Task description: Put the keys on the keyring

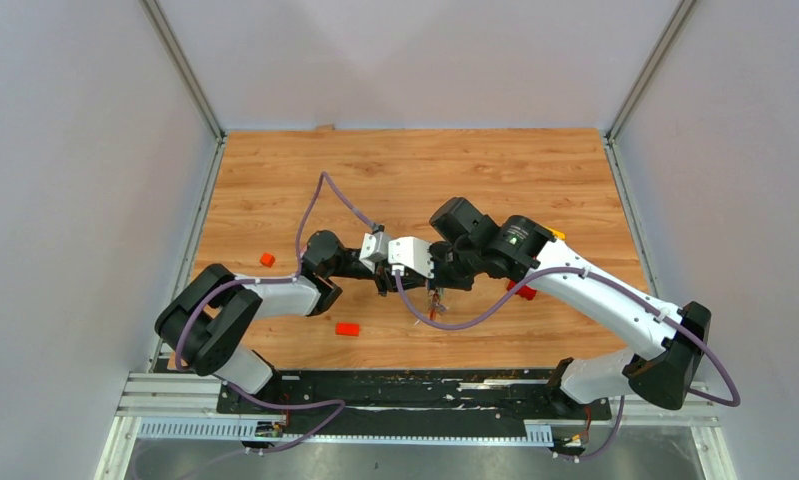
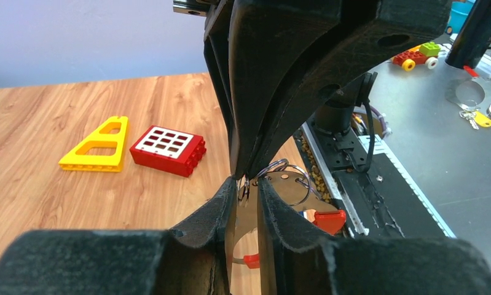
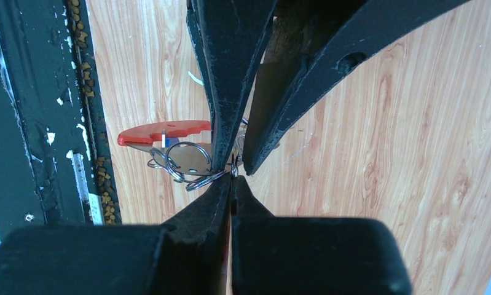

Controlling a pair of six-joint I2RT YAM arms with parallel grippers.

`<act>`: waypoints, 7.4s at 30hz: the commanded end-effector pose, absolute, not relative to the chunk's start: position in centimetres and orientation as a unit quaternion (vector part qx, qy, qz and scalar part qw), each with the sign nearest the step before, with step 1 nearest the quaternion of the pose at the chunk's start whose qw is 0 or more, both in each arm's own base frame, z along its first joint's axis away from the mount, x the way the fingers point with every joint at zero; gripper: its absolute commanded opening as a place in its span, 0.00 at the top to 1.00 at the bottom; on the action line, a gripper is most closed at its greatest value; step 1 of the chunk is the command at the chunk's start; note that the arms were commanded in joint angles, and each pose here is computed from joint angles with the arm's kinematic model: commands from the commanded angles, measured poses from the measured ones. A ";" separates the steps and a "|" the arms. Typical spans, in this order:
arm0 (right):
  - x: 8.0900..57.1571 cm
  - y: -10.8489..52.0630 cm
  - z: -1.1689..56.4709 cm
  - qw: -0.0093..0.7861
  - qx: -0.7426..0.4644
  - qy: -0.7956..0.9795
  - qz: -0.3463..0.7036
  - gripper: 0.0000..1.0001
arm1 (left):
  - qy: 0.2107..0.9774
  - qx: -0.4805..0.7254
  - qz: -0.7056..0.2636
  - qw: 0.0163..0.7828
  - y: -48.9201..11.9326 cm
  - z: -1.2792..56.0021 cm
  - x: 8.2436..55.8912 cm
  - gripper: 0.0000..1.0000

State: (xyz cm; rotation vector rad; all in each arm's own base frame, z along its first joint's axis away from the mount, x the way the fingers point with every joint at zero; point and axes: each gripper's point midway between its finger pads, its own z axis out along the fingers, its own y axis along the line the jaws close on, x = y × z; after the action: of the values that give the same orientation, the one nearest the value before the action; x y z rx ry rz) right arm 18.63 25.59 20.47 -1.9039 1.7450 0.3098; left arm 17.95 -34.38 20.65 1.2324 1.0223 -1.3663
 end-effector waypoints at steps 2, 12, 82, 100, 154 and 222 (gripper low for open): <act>18.7 27.1 23.1 0.310 -0.703 0.626 0.134 1.00 | 0.409 0.515 -0.562 0.501 -34.5 21.2 18.0 0.76; 18.6 27.2 23.3 0.314 -0.701 0.626 0.139 1.00 | 0.413 0.516 -0.570 0.488 -34.8 21.2 18.0 1.00; 17.4 25.6 22.7 0.377 -0.623 0.604 0.324 0.74 | 0.389 0.479 -0.603 0.505 -33.7 24.5 16.3 1.00; 17.7 26.7 23.5 0.371 -0.619 0.598 0.347 0.88 | 0.400 0.473 -0.604 0.501 -33.9 24.0 16.6 1.00; 18.4 26.6 22.5 0.303 -0.667 0.640 0.231 1.00 | 0.438 0.504 -0.589 0.455 -35.3 21.5 18.2 0.86; 17.1 25.9 24.5 0.387 -0.621 0.592 0.338 0.71 | 0.385 0.477 -0.627 0.480 -34.6 24.9 15.7 1.00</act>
State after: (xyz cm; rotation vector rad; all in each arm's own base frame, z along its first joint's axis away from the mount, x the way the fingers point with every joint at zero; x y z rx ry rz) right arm 16.72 24.94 22.67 -1.5955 1.5873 0.8371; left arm 15.82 -34.59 23.38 1.1768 1.0200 -1.5572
